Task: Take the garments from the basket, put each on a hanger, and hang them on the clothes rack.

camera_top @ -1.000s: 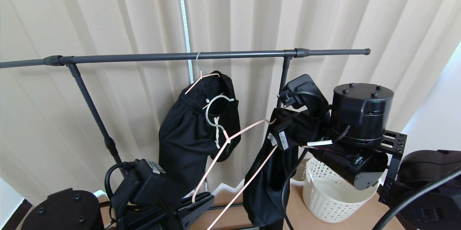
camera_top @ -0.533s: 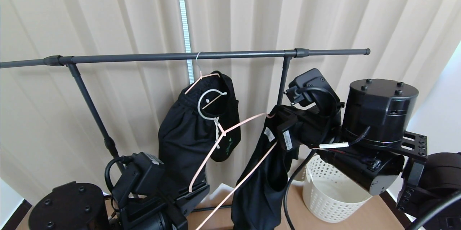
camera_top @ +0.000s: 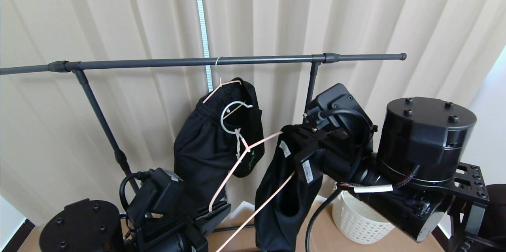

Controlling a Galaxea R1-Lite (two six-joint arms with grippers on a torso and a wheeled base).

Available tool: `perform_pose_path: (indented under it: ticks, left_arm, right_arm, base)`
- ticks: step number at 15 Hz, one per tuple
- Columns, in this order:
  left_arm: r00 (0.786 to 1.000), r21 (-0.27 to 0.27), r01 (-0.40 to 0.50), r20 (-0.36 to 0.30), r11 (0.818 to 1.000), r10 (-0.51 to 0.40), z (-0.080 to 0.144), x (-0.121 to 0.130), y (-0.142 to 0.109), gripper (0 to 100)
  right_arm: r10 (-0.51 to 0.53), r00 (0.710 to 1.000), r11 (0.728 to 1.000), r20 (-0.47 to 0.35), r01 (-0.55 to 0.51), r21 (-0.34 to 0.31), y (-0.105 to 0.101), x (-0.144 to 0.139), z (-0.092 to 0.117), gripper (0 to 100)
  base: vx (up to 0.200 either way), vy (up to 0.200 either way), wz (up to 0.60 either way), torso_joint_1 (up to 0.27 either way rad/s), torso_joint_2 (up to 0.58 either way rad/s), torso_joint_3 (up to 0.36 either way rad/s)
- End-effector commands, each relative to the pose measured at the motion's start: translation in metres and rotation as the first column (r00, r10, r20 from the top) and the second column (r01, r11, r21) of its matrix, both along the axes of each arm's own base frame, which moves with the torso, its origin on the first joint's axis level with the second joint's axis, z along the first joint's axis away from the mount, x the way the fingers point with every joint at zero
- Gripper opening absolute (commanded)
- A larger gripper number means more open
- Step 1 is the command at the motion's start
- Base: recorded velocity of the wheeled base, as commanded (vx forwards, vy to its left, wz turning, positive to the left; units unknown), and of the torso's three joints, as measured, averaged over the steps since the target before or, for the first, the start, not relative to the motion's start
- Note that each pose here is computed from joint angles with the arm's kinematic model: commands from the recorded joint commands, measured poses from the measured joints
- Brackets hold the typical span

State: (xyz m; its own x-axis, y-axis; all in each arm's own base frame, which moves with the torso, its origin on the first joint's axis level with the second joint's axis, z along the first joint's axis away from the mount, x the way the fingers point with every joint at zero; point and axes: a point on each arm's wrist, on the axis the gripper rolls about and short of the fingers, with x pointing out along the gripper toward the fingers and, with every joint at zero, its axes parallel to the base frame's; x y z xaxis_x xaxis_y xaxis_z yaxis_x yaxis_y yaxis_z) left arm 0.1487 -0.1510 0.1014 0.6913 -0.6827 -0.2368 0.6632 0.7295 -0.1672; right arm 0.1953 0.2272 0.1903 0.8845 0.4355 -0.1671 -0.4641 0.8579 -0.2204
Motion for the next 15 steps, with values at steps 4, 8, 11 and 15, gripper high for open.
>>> perform_pose_path:
  ticks: [4,8,11,15]
  left_arm:
    - [1.0,0.004,-0.001,-0.005,1.0,0.001,-0.001,-0.001,0.001,0]
    - [1.0,0.0,0.001,-0.002,1.0,-0.001,0.0,-0.001,0.001,0]
    - [1.0,0.002,0.001,-0.004,1.0,-0.001,-0.001,-0.001,0.001,0]
    - [1.0,0.003,0.006,-0.003,1.0,-0.006,-0.001,-0.003,0.001,0]
  right_arm:
    - [0.07,0.997,0.997,-0.019,-0.069,0.017,0.012,-0.019,-0.002,0]
    - [0.152,0.987,0.986,-0.048,-0.149,0.071,0.02,-0.031,-0.002,0]
    - [0.182,0.982,0.981,-0.055,-0.178,0.072,0.02,-0.038,-0.003,0]
    - [0.214,0.975,0.975,-0.062,-0.209,0.076,0.021,-0.037,-0.007,0]
  base:
    - [0.0,0.0,0.0,0.0,0.0,0.0]
    - [0.0,0.0,0.0,0.0,0.0,0.0]
    - [0.0,0.0,0.0,0.0,0.0,0.0]
    - [0.0,0.0,0.0,0.0,0.0,0.0]
